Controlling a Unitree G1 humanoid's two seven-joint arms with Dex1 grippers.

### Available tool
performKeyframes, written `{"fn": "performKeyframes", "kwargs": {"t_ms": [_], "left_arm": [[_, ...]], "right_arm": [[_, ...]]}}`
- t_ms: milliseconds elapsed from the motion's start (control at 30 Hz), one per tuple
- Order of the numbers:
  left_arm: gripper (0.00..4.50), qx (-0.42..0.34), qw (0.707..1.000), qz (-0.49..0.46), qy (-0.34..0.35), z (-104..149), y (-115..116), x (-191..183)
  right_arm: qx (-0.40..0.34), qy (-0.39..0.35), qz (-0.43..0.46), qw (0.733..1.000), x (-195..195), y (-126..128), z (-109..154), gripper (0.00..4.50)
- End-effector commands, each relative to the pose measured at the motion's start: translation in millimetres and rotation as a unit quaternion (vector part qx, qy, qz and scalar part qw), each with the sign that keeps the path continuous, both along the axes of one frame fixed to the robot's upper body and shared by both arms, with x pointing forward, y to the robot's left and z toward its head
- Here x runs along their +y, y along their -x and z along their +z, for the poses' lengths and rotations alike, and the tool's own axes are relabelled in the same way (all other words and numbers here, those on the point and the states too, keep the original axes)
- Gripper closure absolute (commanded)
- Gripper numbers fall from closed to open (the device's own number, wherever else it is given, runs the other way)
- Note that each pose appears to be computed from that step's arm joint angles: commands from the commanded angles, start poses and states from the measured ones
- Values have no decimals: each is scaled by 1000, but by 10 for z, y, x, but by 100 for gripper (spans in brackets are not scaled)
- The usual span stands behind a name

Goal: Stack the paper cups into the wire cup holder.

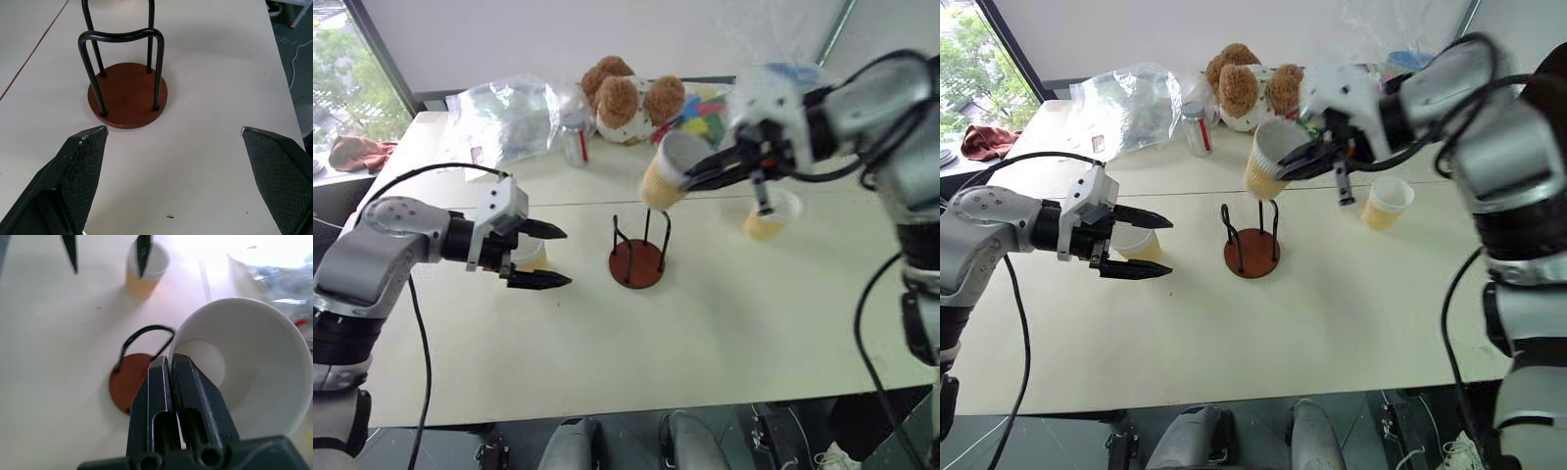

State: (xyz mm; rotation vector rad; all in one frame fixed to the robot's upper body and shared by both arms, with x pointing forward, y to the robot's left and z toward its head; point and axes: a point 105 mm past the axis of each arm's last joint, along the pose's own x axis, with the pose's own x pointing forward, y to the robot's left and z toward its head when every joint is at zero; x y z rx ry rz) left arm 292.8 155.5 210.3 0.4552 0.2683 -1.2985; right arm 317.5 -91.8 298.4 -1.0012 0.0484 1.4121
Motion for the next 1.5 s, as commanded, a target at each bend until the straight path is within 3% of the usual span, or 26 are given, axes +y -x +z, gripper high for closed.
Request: {"fn": "performKeyframes", "kwargs": {"t_ms": [33, 233, 667, 967, 1100, 1300, 1400, 1500], "left_arm": [[0, -22, 1000, -1, 6, 87, 35, -24], [0, -19, 1000, 9, 13, 63, 65, -23], [0, -17, 999, 18, 24, 10, 87, -56], [0, -19, 999, 16, 30, 13, 62, -96], [0, -20, 999, 15, 33, 9, 59, -107], [0, -20, 999, 15, 35, 10, 57, -121], [0, -20, 999, 12, 40, 37, 70, -132], [0, -20, 998, 2, 56, 127, 101, -153]], "right_arm": [[-31, 4, 21, 999, 72, -49, 148, 443], [-7, 28, 43, 999, 144, -172, 54, 443], [33, 55, 80, 995, 217, -91, -21, 443], [52, 90, 92, 990, 235, -95, -221, 443], [47, 93, 92, 990, 259, -133, -241, 322], [37, 89, 90, 991, 258, -150, -207, 18], [13, 66, 40, 997, -19, -174, 26, 8], [0, 60, -36, 998, -385, -254, 95, 8]]}}
